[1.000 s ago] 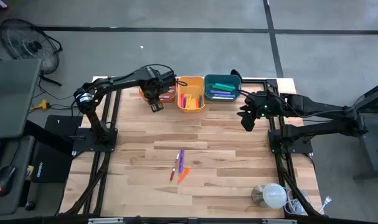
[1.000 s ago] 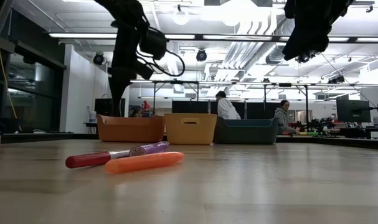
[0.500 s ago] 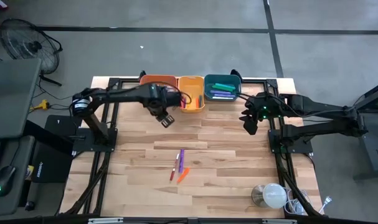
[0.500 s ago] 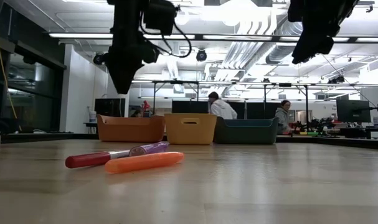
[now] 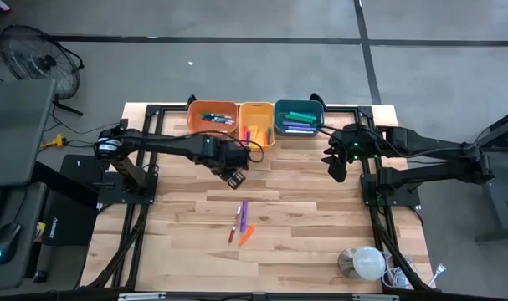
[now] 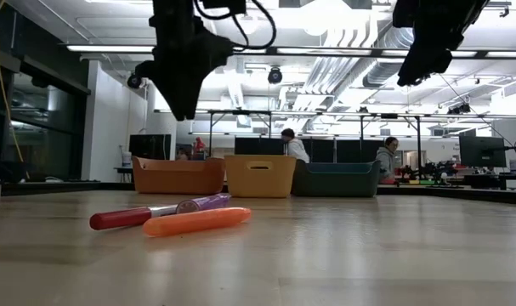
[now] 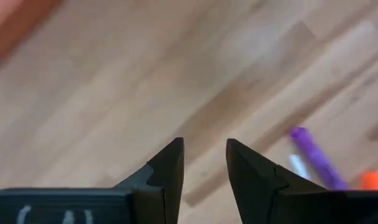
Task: Pick & Place Markers
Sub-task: Put the red marker into the orange bin
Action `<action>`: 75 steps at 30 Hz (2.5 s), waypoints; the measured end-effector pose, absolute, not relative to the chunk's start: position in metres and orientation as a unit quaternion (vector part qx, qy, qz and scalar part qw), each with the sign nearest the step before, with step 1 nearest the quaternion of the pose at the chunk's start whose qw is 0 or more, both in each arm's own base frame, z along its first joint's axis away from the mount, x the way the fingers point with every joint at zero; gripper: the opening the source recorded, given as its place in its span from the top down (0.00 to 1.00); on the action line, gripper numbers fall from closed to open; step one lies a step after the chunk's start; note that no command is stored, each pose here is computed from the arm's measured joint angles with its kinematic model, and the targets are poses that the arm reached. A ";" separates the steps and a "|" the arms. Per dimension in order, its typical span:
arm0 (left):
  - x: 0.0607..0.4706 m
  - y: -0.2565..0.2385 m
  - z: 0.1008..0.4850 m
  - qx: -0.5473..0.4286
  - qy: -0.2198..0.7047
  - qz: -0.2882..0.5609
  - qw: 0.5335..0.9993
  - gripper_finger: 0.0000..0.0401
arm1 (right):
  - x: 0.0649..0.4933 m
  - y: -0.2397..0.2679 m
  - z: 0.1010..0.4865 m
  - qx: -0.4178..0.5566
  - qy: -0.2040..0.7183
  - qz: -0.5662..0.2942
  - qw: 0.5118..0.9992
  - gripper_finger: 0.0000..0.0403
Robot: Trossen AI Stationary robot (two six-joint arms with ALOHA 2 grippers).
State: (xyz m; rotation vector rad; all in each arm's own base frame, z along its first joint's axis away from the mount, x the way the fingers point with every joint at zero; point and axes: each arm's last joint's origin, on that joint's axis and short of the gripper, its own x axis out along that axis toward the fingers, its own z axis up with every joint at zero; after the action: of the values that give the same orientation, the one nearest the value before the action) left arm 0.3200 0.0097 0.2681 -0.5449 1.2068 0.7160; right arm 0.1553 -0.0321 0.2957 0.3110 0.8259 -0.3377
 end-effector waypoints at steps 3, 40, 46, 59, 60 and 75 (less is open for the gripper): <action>0.326 -0.003 0.262 -0.267 0.548 0.312 0.729 0.71 | 0.155 -0.032 0.296 0.148 0.398 -0.162 0.891 0.67; 0.372 -0.103 0.155 -0.392 0.611 0.279 0.629 0.71 | 0.156 -0.032 0.297 0.131 0.394 -0.154 0.896 0.67; 0.373 -0.106 0.148 -0.390 0.619 0.278 0.623 0.71 | 0.156 -0.032 0.297 0.125 0.395 -0.152 0.897 0.67; 0.368 -0.112 0.146 -0.366 0.623 0.290 0.627 0.90 | 0.156 -0.032 0.297 0.121 0.396 -0.150 0.898 0.67; 0.368 -0.112 0.146 -0.362 0.625 0.287 0.629 0.93 | 0.156 -0.032 0.297 0.121 0.396 -0.150 0.898 0.67; 0.350 -0.093 0.122 -0.326 0.672 0.255 0.614 0.96 | 0.156 -0.032 0.297 0.121 0.396 -0.150 0.898 0.67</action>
State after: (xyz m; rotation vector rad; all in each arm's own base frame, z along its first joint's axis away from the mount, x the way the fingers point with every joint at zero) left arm 0.3501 -0.0934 0.1221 -0.7514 1.5487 0.5886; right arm 0.1562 -0.0323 0.2966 0.2509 0.8211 -0.3099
